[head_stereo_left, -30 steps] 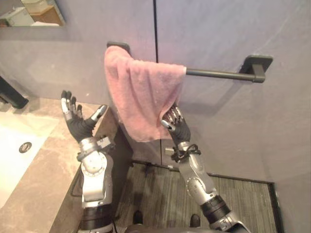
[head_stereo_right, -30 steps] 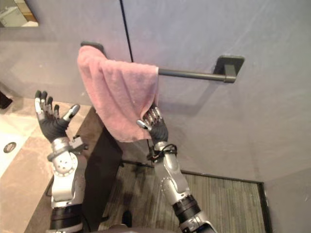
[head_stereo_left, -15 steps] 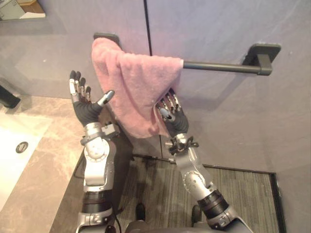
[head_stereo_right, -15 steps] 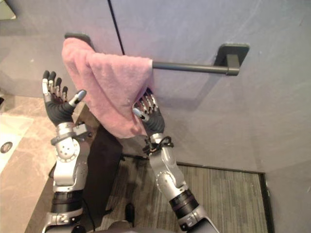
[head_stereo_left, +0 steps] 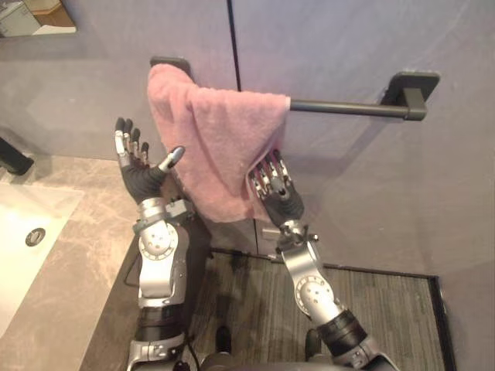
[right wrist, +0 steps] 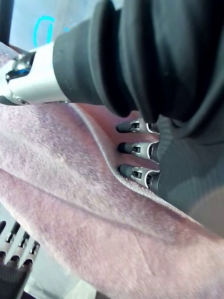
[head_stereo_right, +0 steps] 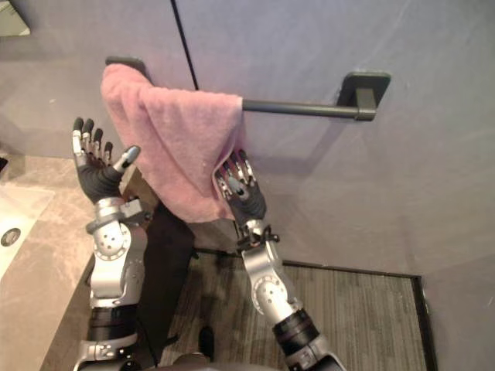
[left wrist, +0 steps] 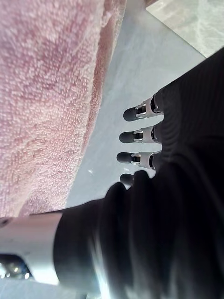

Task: Organize washtable

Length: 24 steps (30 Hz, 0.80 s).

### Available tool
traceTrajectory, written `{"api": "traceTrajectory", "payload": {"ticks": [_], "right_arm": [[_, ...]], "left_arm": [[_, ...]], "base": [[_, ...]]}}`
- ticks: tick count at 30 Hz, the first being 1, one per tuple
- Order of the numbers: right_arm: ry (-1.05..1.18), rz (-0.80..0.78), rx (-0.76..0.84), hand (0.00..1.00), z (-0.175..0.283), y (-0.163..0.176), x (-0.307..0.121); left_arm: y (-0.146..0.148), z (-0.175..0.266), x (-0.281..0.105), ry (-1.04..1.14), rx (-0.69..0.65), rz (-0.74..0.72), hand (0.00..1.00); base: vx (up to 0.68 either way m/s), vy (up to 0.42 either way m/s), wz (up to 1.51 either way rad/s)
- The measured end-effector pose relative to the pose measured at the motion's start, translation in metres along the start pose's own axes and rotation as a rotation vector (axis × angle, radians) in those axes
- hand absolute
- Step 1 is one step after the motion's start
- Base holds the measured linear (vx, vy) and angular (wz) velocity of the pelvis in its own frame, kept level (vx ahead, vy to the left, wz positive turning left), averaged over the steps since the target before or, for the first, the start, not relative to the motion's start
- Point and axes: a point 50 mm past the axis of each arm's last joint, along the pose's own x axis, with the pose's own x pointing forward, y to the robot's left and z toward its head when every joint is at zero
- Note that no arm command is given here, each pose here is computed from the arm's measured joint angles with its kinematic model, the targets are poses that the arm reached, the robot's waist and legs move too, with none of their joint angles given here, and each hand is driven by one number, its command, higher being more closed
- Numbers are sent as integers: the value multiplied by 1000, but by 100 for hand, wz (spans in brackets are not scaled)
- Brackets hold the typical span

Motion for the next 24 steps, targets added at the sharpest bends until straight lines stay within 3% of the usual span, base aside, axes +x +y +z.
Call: {"api": "traceTrajectory", "payload": {"ticks": [10,18,24], "right_arm": [[81,-253,-138,0,4,-63,-64],[27,-333,-223,0,25,-81,-72],[-10,-346,-188,0,33,-87,-64]], "left_arm": [[22,-10,-11,51,56,7,0],[23,-9,-11,41,53,8,0],[27,-9,-12,41,58,2,0]], "base": [[3,3,0],[0,0,0],[-4,6,-3]]}}
